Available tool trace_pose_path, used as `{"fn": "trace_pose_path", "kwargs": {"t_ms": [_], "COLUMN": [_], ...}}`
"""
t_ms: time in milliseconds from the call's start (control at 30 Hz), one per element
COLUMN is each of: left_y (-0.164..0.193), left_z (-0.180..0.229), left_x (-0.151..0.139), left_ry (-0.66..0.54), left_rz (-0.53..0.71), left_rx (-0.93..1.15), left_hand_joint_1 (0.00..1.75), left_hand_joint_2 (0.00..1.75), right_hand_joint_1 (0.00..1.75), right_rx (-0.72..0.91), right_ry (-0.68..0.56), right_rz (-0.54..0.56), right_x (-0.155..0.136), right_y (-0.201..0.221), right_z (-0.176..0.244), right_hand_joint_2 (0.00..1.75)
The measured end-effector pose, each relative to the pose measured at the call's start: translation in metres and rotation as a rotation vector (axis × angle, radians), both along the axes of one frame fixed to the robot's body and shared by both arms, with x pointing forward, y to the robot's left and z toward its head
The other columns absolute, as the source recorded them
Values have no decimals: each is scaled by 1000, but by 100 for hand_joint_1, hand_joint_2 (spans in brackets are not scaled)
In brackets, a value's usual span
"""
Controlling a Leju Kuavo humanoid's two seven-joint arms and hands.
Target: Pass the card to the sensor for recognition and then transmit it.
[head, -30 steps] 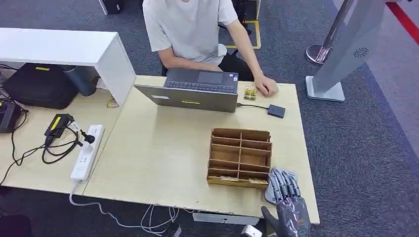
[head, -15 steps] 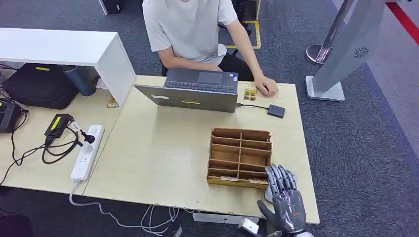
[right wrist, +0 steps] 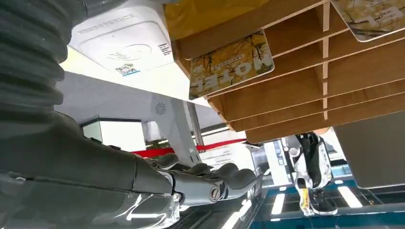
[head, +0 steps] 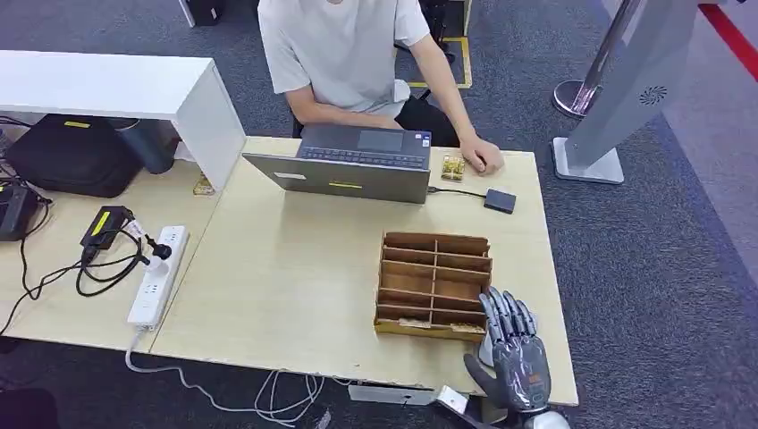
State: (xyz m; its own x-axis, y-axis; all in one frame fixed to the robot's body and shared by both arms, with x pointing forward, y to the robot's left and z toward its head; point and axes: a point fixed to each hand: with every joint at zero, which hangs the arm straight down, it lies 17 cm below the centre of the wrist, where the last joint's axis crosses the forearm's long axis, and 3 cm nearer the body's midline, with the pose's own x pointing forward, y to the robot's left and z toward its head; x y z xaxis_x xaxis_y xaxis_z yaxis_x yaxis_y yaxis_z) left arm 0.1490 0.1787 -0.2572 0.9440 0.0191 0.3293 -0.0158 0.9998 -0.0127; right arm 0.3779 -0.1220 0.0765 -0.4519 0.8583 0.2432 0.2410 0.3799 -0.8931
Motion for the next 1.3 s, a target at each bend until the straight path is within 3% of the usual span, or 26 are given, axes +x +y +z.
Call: {"fn": "trace_pose_path", "kwargs": {"t_ms": [1300], "left_y": [-1], "left_z": [0], "left_x": [0], "left_ry": [0], "left_rz": [-2], "left_rx": [-4], "left_hand_joint_1": [0], "left_hand_joint_2": [175], "right_hand_joint_1": [0], "right_rx": [8], "right_ry": [22], "right_rz": [-10], "right_x": [7], "right_y": [0], "right_z": [-5], "right_hand_joint_2": [175]}}
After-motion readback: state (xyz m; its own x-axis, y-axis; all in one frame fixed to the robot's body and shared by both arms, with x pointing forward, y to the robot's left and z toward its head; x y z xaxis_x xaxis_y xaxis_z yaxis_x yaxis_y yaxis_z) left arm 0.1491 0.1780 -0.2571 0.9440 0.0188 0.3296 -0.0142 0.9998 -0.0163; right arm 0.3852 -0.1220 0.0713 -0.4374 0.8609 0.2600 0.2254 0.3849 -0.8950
